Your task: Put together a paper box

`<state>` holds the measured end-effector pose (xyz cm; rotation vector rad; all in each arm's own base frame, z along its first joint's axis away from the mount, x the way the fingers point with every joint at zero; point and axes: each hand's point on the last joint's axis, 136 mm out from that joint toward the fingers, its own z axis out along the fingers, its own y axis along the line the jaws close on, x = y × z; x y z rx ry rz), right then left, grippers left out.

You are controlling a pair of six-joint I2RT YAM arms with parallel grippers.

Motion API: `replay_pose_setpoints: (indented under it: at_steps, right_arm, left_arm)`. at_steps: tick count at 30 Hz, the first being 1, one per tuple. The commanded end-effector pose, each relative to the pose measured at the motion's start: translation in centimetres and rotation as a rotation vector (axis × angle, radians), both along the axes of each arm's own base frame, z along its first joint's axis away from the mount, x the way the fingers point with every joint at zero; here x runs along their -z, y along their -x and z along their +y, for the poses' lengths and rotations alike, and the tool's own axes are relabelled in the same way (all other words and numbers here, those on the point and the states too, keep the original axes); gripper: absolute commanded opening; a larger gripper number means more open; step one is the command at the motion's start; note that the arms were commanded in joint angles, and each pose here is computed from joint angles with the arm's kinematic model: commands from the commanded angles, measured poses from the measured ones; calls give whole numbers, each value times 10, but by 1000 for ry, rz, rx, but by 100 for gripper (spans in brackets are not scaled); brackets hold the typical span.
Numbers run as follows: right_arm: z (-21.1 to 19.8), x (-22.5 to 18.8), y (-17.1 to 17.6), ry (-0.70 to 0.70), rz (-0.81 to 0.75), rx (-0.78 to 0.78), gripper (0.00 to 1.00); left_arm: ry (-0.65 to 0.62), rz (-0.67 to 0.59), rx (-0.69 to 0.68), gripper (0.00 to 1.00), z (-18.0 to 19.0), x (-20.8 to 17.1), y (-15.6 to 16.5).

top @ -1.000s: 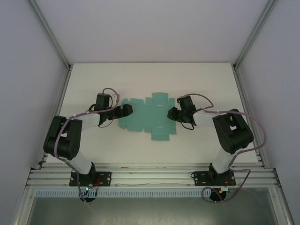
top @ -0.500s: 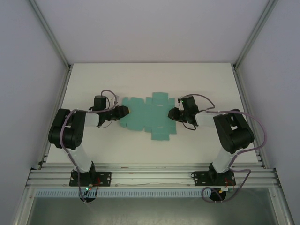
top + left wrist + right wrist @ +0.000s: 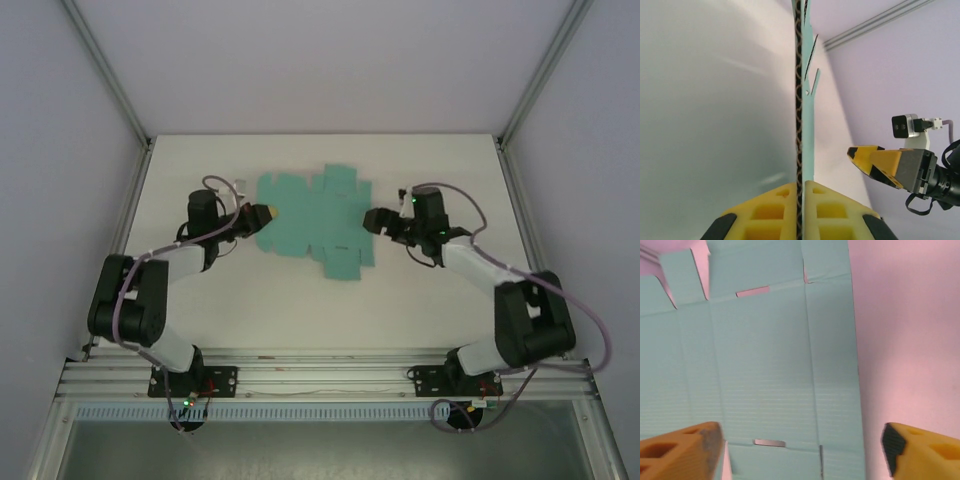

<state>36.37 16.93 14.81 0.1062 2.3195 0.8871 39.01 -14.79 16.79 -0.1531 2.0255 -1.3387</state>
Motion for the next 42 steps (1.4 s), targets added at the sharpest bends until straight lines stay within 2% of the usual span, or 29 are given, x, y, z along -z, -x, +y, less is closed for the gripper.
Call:
replay_pose_setpoints:
  at_steps: [1,6,8,12,16,20,22,24,26,30,31,32,33,35,36,39,42]
  right_arm:
    - [-1,-52,4,-95,-79,-42,90]
    - [-13,-85,7,-237,-99,-78,91]
    - [-17,-92,6,-281,-100,-88,86]
    - [-6,-107,15,-355,-156,-201,75]
    - [-4,-101,16,-384,-147,-206,52]
    - [2,-105,22,-420,-159,-266,48]
    - [3,-107,23,-424,-171,-277,38]
    - [4,-110,25,-421,-192,-293,24]
    - [5,-115,28,-428,-212,-311,20]
    - [5,-119,31,-405,-244,-329,0]
    - [5,-118,32,-387,-250,-335,0]
    - [4,-114,31,-363,-253,-331,0]
    - [1,-108,29,-326,-248,-312,0]
    - [-7,-90,26,-234,-225,-274,0]
    - [-10,-79,24,-179,-213,-260,0]
    - [-15,-56,23,-55,-209,-281,0]
    - [-19,-35,14,37,-202,-280,0]
  left_arm:
    - [91,-136,19,0,-4,-60,4]
    - [158,-211,43,0,-6,-104,18]
    - [156,-216,36,0,-5,-112,22]
    - [137,-234,29,0,-6,-122,31]
    - [121,-262,15,0,-5,-130,39]
    - [109,-270,4,0,-5,-133,42]
    - [112,-273,7,0,-5,-135,44]
    - [106,-274,-1,0,-4,-134,43]
    - [107,-267,-1,0,-5,-132,43]
    - [74,-232,-9,0,-5,-125,38]
    - [48,-221,-21,1,-2,-120,36]
    - [17,-201,-47,16,1,-114,33]
    - [-34,-178,-83,50,7,-104,31]
    - [-124,-136,-157,92,20,-87,31]
    - [-180,-102,-213,100,31,-75,31]
    - [-339,13,-382,100,67,-42,37]
    - [-434,83,-437,100,83,-17,50]
